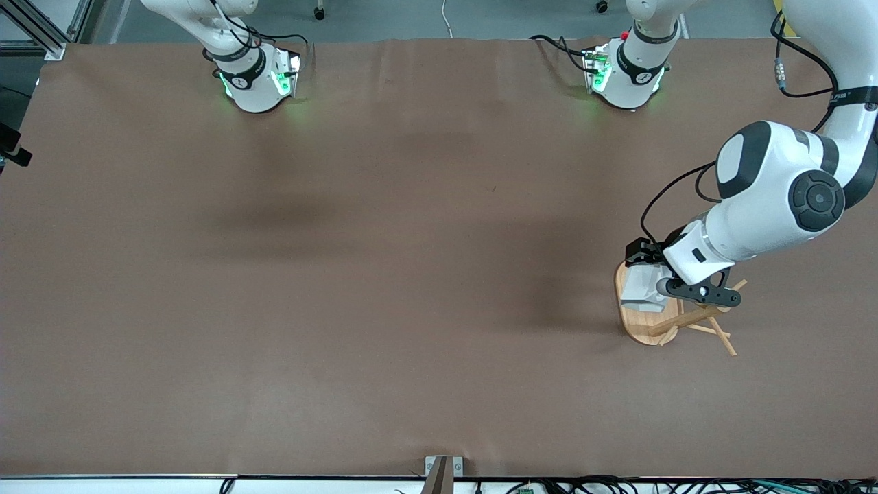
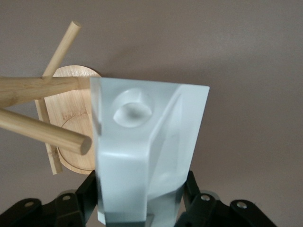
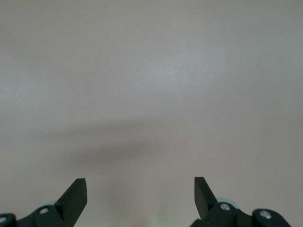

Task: Hang cup on rack
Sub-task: 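Lower the cup onto a rack peg with the left gripper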

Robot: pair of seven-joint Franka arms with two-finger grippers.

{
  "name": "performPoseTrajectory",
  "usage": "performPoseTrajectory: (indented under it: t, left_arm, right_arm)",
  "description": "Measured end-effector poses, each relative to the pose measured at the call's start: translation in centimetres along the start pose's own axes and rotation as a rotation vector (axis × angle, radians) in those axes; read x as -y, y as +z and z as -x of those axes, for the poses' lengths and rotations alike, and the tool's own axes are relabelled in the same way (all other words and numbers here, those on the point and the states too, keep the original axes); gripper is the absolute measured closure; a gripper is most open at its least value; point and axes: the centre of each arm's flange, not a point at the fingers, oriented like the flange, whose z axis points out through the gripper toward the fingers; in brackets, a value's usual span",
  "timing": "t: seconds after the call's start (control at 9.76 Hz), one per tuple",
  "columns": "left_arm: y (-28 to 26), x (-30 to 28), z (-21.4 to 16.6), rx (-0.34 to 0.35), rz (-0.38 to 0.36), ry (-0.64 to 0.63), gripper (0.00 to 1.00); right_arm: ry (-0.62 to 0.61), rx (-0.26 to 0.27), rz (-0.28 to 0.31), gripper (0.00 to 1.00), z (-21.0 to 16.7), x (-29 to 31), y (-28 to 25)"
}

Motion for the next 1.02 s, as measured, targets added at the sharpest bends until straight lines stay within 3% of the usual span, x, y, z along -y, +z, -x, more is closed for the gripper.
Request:
performPoseTrajectory:
  t: [1.02]
  left_arm:
    - [-0.7, 2.9, -0.5, -0.022, 0.006, 0.032, 0.26]
  right_arm:
    - [-0.007, 0.002, 0.000, 0.00, -0.1, 0.4, 0.2]
